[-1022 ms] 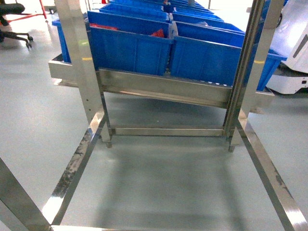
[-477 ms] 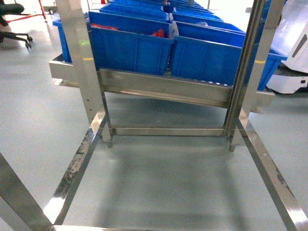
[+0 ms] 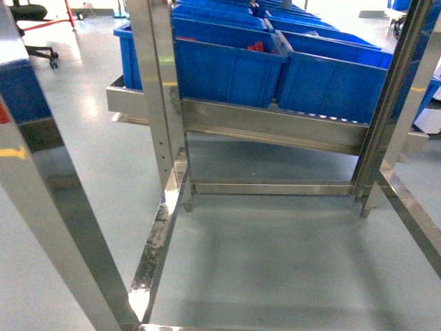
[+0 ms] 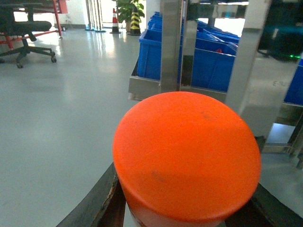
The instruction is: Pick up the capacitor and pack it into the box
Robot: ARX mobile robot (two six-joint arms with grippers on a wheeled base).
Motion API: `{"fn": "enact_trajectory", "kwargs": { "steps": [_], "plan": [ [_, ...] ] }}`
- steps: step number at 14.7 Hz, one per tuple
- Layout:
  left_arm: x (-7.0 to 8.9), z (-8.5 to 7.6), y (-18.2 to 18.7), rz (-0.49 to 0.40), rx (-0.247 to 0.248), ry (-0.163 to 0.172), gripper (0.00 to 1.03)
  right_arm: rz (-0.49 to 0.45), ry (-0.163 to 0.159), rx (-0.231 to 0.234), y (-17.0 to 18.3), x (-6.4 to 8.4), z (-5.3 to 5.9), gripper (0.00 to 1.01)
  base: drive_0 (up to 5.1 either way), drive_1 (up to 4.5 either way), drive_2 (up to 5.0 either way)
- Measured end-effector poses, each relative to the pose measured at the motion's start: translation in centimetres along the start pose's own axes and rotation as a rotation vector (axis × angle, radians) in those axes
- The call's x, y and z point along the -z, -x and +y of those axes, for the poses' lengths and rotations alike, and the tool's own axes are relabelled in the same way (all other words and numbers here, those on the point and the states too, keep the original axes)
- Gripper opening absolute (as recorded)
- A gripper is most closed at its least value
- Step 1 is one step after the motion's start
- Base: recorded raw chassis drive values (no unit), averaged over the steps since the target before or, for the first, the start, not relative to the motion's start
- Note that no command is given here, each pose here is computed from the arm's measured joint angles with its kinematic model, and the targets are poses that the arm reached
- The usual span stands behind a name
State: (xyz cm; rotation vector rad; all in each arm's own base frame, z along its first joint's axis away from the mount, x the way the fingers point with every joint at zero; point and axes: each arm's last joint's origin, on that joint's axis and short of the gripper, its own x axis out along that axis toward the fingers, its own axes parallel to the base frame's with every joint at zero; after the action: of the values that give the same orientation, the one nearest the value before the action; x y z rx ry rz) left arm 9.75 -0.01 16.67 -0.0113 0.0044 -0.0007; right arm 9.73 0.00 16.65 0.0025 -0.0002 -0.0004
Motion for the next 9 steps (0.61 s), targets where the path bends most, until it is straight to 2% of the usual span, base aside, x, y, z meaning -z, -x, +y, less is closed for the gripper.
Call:
{"fn": "enact_trajectory", "kwargs": {
  "steps": [9],
  "plan": [
    [-0.01,0.00,0.00,-0.001,-0.002,0.000,0.45,-0.005,0.000,0.000,0.00,-0.04,0.00,0.98,-5.0,2.45,2.4]
  ]
}}
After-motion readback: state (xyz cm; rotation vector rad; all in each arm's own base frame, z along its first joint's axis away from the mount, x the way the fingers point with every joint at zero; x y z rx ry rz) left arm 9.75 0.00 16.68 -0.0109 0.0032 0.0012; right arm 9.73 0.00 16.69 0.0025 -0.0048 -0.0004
